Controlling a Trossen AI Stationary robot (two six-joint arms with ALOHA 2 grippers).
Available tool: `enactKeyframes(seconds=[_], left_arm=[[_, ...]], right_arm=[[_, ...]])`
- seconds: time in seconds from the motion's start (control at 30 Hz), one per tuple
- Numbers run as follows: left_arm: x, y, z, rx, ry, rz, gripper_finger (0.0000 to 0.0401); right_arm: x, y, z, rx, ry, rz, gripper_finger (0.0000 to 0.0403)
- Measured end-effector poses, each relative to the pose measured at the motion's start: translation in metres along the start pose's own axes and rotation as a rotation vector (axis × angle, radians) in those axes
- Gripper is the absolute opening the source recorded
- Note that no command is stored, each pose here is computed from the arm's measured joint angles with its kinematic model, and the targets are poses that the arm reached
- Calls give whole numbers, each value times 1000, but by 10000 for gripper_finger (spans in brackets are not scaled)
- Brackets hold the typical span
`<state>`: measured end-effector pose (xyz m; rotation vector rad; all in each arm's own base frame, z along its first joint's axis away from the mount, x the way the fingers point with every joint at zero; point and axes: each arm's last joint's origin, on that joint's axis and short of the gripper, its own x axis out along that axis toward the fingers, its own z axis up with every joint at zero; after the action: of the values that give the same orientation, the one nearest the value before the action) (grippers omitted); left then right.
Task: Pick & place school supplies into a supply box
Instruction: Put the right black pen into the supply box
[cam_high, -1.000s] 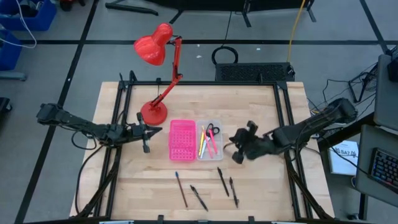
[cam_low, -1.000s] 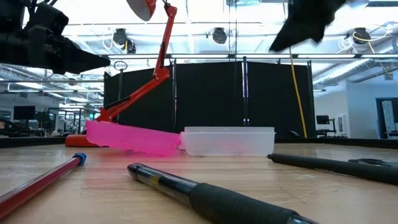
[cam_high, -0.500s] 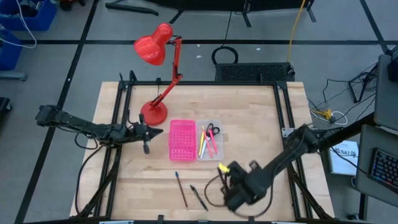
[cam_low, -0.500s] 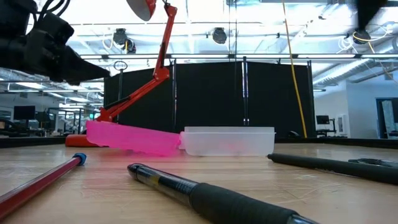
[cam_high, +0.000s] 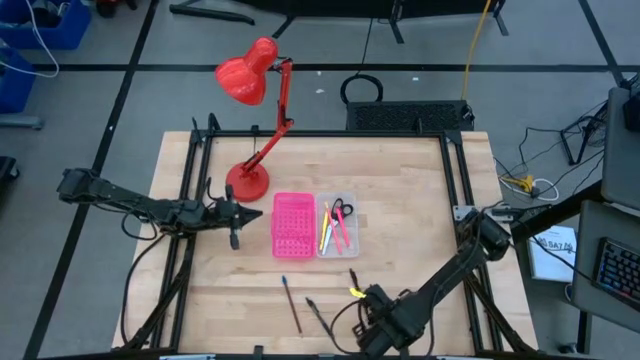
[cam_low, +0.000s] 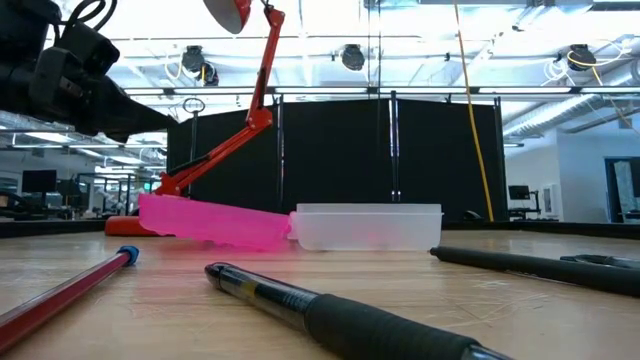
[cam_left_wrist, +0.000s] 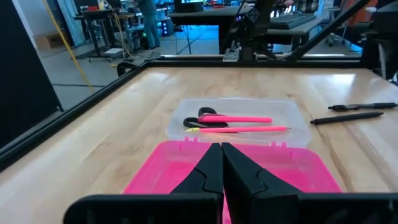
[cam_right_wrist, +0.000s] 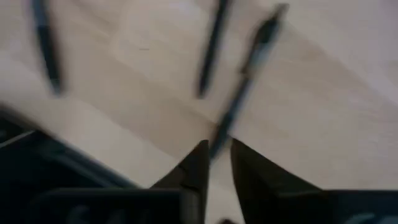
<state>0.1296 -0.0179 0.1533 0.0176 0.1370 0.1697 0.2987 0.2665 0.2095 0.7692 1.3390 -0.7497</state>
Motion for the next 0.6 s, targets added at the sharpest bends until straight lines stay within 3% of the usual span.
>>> enactKeyframes(seconds=[0.23,0.6], left_arm=[[0,0,0,16,0,0,6],[0,0,-2,22,21,1,6]], right_arm=[[1,2,6,111,0,9,145],[62,-12,1,161,93,49,150]])
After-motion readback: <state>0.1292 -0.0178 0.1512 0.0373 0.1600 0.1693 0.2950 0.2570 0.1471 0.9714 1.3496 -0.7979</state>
